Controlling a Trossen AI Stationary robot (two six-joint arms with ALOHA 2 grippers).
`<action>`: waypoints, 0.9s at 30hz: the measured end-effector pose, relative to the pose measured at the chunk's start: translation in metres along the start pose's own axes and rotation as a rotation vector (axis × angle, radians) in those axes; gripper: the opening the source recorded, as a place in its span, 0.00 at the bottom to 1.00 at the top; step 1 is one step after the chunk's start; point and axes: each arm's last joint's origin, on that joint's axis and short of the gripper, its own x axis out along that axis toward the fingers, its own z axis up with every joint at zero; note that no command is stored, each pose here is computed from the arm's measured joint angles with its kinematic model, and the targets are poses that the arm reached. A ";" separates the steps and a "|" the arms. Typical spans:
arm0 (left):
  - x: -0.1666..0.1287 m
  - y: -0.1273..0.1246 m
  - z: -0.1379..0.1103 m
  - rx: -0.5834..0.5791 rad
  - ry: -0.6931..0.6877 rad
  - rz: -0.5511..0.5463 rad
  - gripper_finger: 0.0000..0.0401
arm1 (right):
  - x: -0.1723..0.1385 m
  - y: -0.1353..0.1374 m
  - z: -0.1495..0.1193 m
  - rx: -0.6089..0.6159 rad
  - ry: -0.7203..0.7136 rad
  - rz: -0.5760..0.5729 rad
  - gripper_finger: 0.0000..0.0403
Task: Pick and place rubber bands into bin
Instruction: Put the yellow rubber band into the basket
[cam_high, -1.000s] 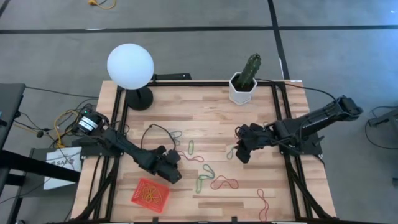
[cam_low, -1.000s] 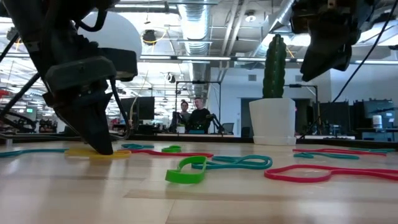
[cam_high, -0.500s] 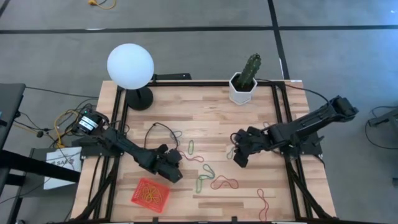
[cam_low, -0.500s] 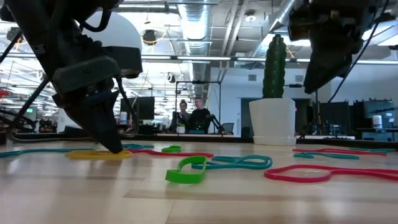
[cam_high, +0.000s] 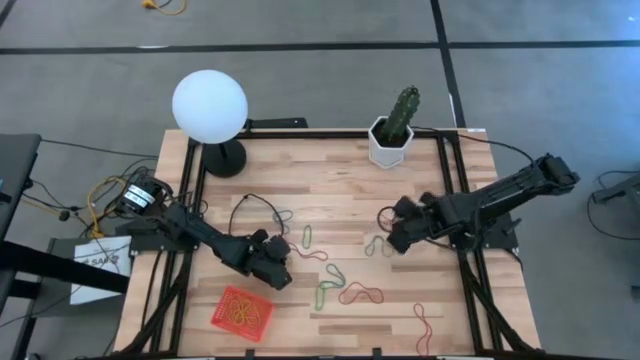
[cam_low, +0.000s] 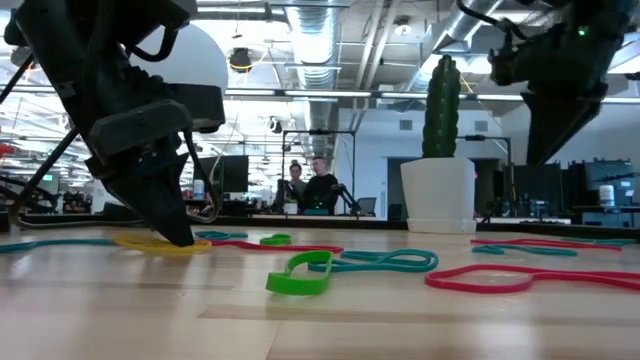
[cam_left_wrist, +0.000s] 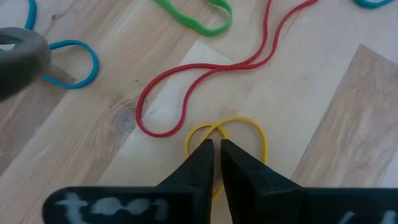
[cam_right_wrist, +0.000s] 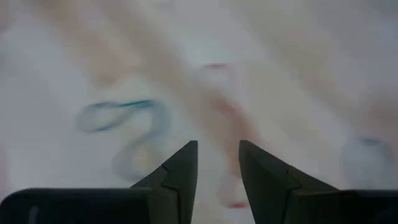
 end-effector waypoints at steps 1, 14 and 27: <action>0.000 0.000 0.000 0.000 0.003 -0.002 0.02 | -0.003 -0.007 -0.002 0.015 -0.012 -0.049 0.28; -0.054 -0.024 0.017 0.062 -0.046 -0.217 0.00 | -0.005 -0.027 -0.011 0.068 -0.061 -0.173 0.28; -0.115 -0.017 0.001 0.112 -0.076 -0.144 0.00 | -0.003 -0.023 -0.009 0.087 -0.079 -0.135 0.28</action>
